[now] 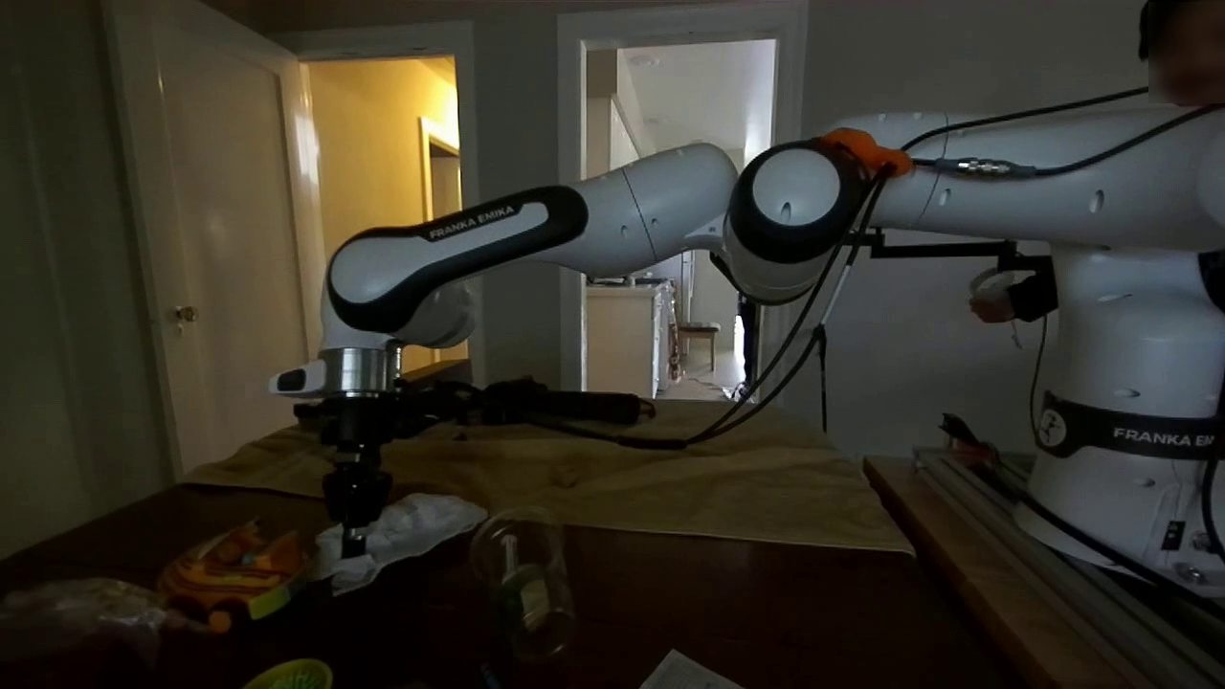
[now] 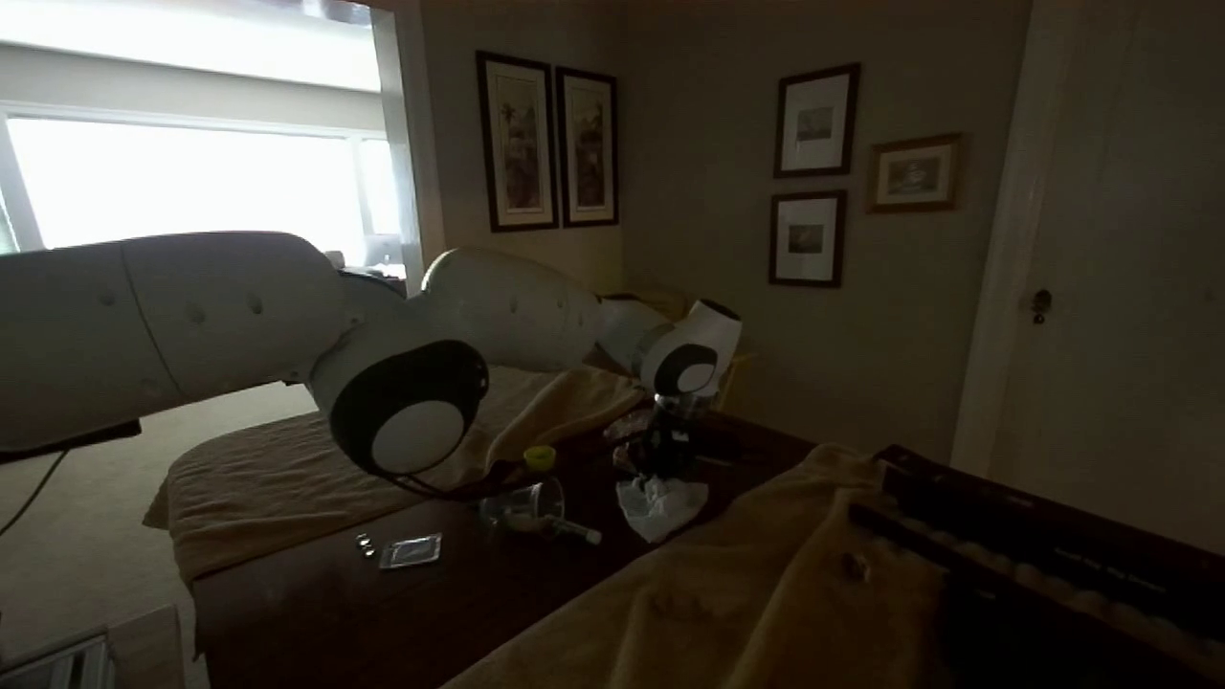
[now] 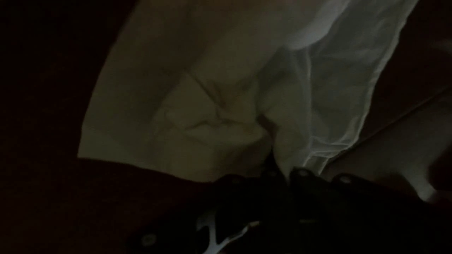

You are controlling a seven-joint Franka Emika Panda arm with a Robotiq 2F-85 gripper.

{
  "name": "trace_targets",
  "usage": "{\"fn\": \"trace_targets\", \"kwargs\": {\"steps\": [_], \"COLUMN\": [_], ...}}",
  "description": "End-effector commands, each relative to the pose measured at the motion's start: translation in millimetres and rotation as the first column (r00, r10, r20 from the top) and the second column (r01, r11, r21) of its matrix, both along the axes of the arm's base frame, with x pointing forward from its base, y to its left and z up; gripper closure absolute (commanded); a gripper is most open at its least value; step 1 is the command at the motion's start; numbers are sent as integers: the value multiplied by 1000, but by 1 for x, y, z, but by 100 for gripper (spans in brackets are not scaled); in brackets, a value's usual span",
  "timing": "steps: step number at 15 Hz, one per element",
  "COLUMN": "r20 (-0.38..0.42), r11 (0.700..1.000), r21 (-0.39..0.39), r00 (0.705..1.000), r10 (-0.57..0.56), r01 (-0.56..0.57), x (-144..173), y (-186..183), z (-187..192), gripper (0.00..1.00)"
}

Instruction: Remove the tennis ball from the clear cup and use the napkin to wipe the table then move the toy car to the right.

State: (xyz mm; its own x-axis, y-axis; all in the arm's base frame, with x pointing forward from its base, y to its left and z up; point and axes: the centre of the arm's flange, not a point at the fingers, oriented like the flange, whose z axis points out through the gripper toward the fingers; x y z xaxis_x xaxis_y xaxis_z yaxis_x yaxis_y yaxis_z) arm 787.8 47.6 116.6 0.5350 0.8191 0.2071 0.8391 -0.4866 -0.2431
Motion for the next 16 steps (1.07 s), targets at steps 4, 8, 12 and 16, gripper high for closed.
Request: {"fn": "trace_targets", "kwargs": {"steps": [4,8,12,16], "r20": [-25,-43,-65,-68], "r11": [980,996,997,998], "r21": [-26,-39,-54,-66], "r00": [980,995,997,998], "r10": [-199,-87,49,8], "r01": [199,85,-53,-13], "x": [20,26,23,24], "y": [-104,-61,-2,-7], "z": [-12,-19,-19,-18], "gripper": [98,98,98,98]}}
